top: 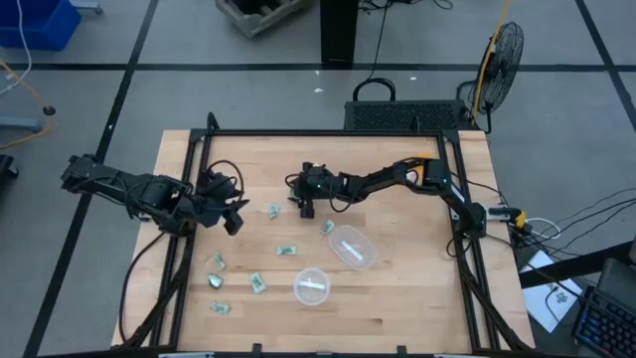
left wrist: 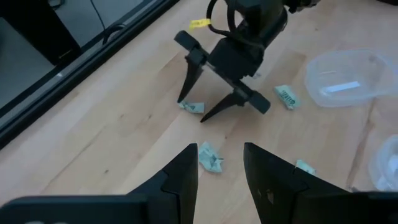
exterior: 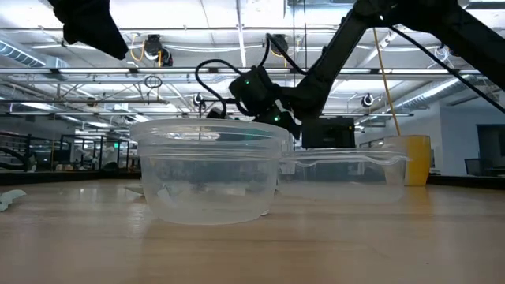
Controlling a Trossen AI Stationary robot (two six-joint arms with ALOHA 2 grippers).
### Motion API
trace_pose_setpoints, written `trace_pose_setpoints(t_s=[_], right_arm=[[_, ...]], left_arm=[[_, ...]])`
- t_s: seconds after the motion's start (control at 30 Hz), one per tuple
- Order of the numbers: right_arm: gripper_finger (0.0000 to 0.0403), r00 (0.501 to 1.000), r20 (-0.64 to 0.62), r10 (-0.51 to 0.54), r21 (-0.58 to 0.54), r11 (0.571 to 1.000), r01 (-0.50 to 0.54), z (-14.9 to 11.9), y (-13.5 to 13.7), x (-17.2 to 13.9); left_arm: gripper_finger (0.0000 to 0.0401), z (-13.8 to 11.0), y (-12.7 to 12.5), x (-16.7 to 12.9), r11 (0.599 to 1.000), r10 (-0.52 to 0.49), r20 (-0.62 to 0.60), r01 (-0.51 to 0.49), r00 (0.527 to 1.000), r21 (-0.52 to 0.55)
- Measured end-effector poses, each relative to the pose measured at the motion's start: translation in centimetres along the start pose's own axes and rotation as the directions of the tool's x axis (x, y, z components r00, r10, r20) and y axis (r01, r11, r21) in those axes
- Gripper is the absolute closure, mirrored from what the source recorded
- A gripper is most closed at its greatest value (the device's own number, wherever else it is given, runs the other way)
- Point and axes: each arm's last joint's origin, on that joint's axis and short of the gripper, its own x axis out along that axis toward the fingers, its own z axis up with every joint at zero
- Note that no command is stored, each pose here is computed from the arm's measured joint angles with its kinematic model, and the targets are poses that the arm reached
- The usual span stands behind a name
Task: Pick and place items into bin
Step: Put the Stevia packet into the right transparent bin
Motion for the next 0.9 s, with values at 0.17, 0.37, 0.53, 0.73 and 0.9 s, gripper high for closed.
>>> trace_pose_setpoints(t_s=[0.17,0.37,0.53,0.73,0.9], right_arm=[[0.0175,1.0,-0.027,-0.001,0.041,0.999,0.002,-0.8,-0.1,0.4],[0.0223,0.999,-0.046,-0.006,0.166,0.986,0.014,-1.6,-0.9,0.5],[0.0289,0.999,-0.035,-0.02,0.225,0.974,0.027,-1.6,-1.3,0.5],[0.0371,0.999,-0.005,-0.036,0.213,0.976,0.036,-1.3,-1.1,0.5],[0.0393,0.999,0.031,-0.044,0.217,0.975,0.036,-0.9,-1.1,0.5]], left_arm=[[0.0265,0.0,0.0,0.0,1.0,-0.002,0.003,0.002,1.0,0.023],[0.0265,0.0,0.0,0.0,1.0,-0.002,0.003,0.002,1.0,0.022],[0.0265,0.0,0.0,0.0,1.0,-0.003,0.002,0.003,1.0,0.022],[0.0265,0.0,0.0,0.0,0.999,-0.003,0.002,0.003,1.0,0.034],[0.0265,0.0,0.0,0.0,0.999,-0.004,0.001,0.004,1.0,0.034]])
